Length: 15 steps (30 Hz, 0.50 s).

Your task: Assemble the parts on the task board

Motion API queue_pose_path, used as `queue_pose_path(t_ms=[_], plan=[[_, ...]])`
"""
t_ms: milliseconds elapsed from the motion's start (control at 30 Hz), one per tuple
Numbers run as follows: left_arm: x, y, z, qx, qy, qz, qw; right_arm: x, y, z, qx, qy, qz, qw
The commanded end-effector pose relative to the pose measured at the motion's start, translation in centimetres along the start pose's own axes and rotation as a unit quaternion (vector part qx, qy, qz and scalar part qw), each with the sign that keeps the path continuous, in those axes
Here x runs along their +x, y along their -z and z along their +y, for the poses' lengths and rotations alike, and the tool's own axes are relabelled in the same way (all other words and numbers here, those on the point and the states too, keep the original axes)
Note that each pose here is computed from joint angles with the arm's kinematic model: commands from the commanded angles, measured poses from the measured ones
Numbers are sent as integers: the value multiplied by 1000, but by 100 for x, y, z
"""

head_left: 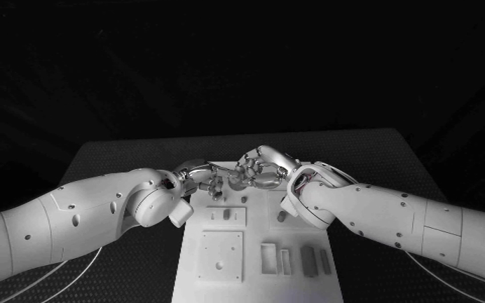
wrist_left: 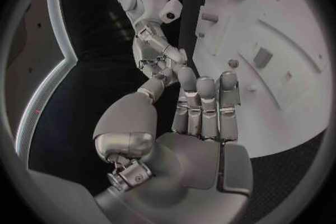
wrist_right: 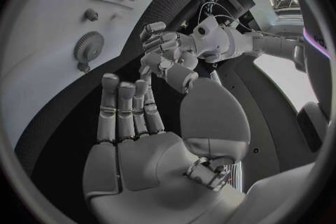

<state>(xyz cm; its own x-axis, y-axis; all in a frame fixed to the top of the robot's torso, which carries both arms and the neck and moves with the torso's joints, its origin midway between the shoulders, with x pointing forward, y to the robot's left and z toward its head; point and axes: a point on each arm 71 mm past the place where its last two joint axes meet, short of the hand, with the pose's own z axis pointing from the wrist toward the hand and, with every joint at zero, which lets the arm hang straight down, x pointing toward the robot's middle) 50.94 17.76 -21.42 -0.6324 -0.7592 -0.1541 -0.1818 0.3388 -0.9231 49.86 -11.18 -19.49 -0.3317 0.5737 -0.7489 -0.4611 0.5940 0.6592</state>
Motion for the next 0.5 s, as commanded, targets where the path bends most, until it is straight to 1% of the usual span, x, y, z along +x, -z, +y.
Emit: queue_pose_path(t_ms=[33, 500], plan=[[50, -9, -22, 0, 9, 22, 1000, 37, 2, 19, -8, -2, 15, 1000], [85, -16, -20, -6, -1, 35, 999, 54, -1, 22, -8, -3, 25, 1000]])
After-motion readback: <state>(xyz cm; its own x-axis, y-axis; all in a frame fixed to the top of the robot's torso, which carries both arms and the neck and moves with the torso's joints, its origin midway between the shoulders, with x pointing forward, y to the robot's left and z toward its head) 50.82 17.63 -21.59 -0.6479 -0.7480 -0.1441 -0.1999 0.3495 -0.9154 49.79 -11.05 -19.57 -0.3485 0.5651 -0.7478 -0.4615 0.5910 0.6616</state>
